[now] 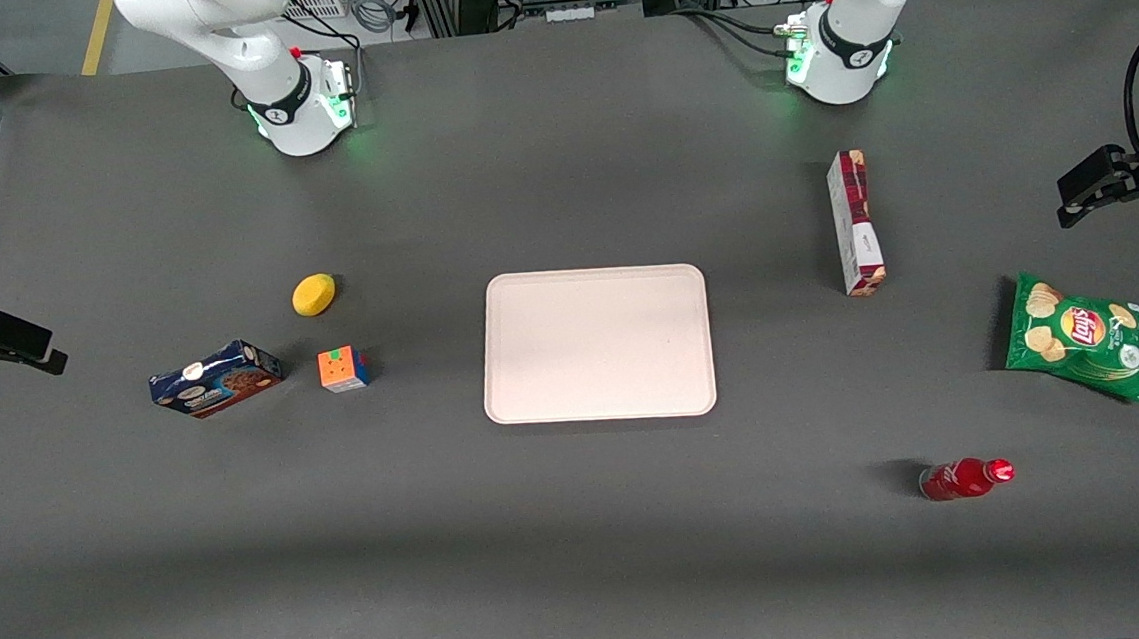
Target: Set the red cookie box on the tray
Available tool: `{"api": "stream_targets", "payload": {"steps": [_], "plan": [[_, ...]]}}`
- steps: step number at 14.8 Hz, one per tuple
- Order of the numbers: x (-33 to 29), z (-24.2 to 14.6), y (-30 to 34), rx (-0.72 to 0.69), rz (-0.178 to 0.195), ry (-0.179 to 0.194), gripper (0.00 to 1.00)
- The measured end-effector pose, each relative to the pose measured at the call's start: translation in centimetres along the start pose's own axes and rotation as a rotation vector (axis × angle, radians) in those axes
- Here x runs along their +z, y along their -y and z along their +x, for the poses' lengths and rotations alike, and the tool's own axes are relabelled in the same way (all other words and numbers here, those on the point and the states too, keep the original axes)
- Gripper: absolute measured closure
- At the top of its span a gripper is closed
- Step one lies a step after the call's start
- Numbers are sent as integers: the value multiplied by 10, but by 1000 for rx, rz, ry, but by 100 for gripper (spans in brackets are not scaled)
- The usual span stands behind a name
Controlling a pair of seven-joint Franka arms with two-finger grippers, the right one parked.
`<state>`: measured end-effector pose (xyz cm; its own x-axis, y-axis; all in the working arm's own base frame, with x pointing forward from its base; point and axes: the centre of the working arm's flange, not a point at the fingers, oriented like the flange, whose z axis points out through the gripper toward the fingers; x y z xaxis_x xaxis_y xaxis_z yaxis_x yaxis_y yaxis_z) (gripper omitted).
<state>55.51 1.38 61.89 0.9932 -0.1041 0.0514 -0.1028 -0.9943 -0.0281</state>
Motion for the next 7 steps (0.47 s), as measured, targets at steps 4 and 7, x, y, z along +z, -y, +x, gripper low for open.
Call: {"api": "stream_targets", "payload": {"steps": [4,7], "plan": [[0,0,0,-1,0,0,0],[7,-4,-1,0,-5,38,0]]}}
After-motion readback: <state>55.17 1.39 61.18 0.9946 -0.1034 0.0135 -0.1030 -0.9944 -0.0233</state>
